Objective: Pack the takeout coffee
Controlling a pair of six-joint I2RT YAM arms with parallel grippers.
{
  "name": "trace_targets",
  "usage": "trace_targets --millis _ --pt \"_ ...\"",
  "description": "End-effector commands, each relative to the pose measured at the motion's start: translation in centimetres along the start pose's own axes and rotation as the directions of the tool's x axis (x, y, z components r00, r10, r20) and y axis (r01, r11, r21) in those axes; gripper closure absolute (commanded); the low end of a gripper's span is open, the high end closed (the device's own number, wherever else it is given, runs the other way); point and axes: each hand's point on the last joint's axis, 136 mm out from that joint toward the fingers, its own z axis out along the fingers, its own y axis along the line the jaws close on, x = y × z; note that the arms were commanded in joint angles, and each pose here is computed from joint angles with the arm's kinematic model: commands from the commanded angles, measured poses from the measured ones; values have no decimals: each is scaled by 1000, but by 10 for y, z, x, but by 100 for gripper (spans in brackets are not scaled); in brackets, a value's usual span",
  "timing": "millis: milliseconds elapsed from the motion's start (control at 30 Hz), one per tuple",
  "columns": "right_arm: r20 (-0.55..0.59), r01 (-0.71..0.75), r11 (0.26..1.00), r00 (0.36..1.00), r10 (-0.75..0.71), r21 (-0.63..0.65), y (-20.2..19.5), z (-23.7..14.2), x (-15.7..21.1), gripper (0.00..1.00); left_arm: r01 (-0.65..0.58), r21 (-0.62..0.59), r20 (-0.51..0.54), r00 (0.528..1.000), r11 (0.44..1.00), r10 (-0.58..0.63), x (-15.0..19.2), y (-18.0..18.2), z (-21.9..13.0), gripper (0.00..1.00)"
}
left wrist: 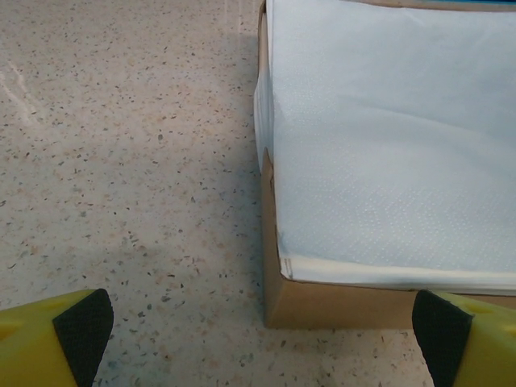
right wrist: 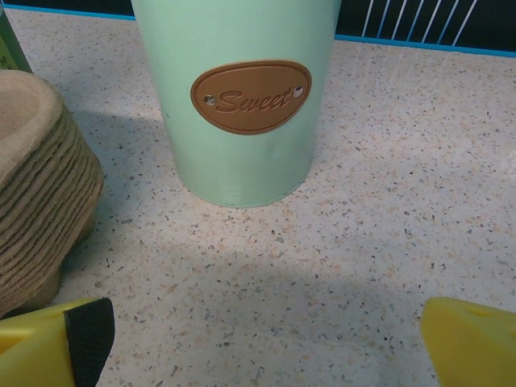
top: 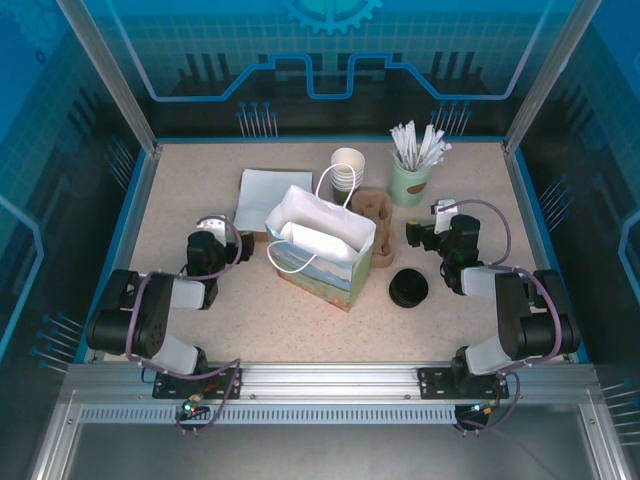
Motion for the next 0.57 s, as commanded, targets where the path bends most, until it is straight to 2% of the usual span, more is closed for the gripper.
trace_targets --millis 0,533 --pt "25 17 1000 1000 -16 -15 5 0 -4 0 18 7 44 999 1000 -18 -27 2 9 1" --pt "24 17 1000 1000 -17 -16 5 0 -4 0 25 -2 50 998 1000 -25 -29 5 9 1"
